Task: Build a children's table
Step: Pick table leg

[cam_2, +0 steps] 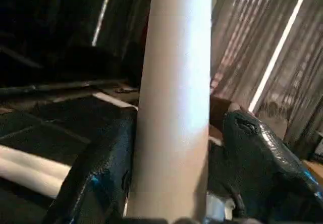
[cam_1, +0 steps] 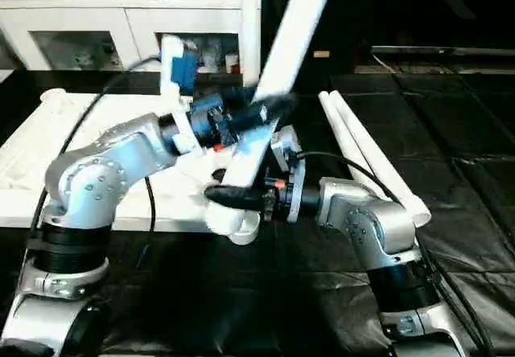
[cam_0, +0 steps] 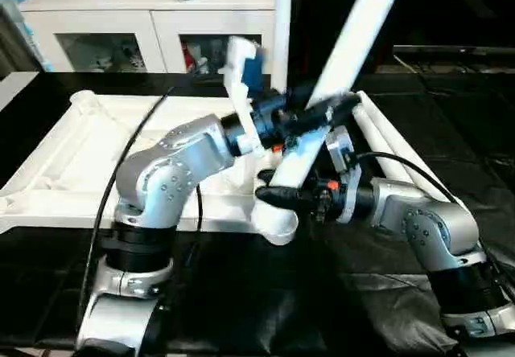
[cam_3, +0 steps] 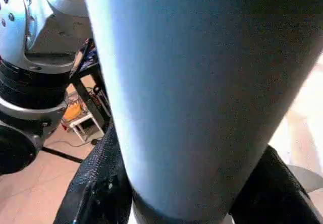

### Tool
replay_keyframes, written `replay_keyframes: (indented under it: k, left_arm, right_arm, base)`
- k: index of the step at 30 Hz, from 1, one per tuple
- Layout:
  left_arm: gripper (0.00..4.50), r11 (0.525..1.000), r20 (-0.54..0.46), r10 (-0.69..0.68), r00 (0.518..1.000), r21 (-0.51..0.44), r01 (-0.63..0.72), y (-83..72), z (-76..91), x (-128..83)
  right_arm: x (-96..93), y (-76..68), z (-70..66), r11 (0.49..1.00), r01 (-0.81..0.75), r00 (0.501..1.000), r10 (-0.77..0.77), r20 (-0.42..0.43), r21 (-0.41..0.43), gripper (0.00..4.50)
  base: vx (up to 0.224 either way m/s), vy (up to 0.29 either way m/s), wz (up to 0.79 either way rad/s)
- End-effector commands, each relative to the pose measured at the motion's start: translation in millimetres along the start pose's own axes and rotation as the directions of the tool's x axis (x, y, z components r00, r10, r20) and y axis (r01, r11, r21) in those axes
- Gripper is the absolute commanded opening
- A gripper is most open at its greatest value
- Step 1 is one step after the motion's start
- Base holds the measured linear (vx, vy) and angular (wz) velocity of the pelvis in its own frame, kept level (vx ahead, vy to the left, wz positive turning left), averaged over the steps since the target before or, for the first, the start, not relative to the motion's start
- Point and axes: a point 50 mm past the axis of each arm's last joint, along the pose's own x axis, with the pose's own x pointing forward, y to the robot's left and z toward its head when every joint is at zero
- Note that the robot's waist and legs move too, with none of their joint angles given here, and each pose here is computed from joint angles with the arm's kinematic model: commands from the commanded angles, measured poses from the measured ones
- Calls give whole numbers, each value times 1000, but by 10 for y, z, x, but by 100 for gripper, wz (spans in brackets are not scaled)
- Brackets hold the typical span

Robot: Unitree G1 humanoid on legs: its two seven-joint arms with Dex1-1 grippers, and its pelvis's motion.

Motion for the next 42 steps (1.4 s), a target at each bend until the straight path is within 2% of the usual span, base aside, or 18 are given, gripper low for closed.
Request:
replay_keyframes:
  k: [1,7,10,14,15,16,21,22,23,24,25,29,33,38,41,42]
  left_arm:
    - [301,995,63,-92,994,39,89,-166,160,68]
    - [301,998,189,-64,980,33,59,-120,333,-25]
    - [301,999,213,-6,977,49,-5,-4,419,-226]
    - [301,987,97,92,991,119,-104,149,344,-465]
    - [301,987,97,92,991,119,-104,149,344,-465]
    - [301,978,36,141,989,148,-145,221,288,-594]
    - [301,959,-107,218,970,210,-192,332,125,-866]
    - [301,954,-158,233,960,230,-194,358,58,-942]
    - [301,949,-250,254,935,253,-190,396,-65,-1055]
    - [301,948,-259,256,931,256,-189,399,-77,-1062]
    - [301,941,-351,274,895,291,-174,431,-201,-1133]
    - [301,932,-531,286,798,348,-102,494,-501,-1278]
    - [301,937,-605,251,756,347,-33,510,-686,-1339]
    - [301,939,-652,226,723,345,17,528,-772,-1374]
    - [301,928,-725,240,645,366,66,599,-823,-1468]
    - [301,928,-725,240,645,366,66,599,-823,-1468]
  right_arm:
    - [-23,-45,-15,998,55,998,-55,2,-4,196]
    - [-41,-93,-6,993,121,992,-121,43,-5,196]
    - [-66,-174,-3,968,249,965,-246,92,-20,195]
    - [-137,-237,-13,932,360,927,-354,121,-34,194]
    - [-137,-237,-13,932,360,927,-354,121,-34,194]
    - [-186,-261,-6,908,417,902,-408,140,-41,194]
    - [-287,-293,-1,849,522,845,-502,184,-79,194]
    - [-318,-306,-7,829,553,825,-531,194,-78,194]
    - [-370,-325,-19,794,601,791,-575,206,-92,194]
    - [-374,-327,-20,791,604,789,-578,206,-93,194]
    - [-406,-335,-41,768,631,771,-604,202,-109,194]
    - [-431,-331,-108,739,662,747,-638,185,-124,194]
    - [-445,-317,-151,722,676,736,-654,176,-148,194]
    - [-464,-298,-158,717,678,735,-651,190,-163,194]
    - [-488,-284,-181,716,678,735,-655,179,-167,194]
    - [-488,-284,-181,716,678,735,-655,179,-167,194]
  base:
    - [0,0,0]
    - [0,0,0]
    - [0,0,0]
    - [0,0,0]
    - [0,0,0]
    - [0,0,0]
    - [0,0,0]
    - [0,0,0]
    - [0,0,0]
    - [0,0,0]
    - [0,0,0]
    - [0,0,0]
    - [0,0,0]
    - [0,0,0]
    - [0,0,0]
    - [0,0,0]
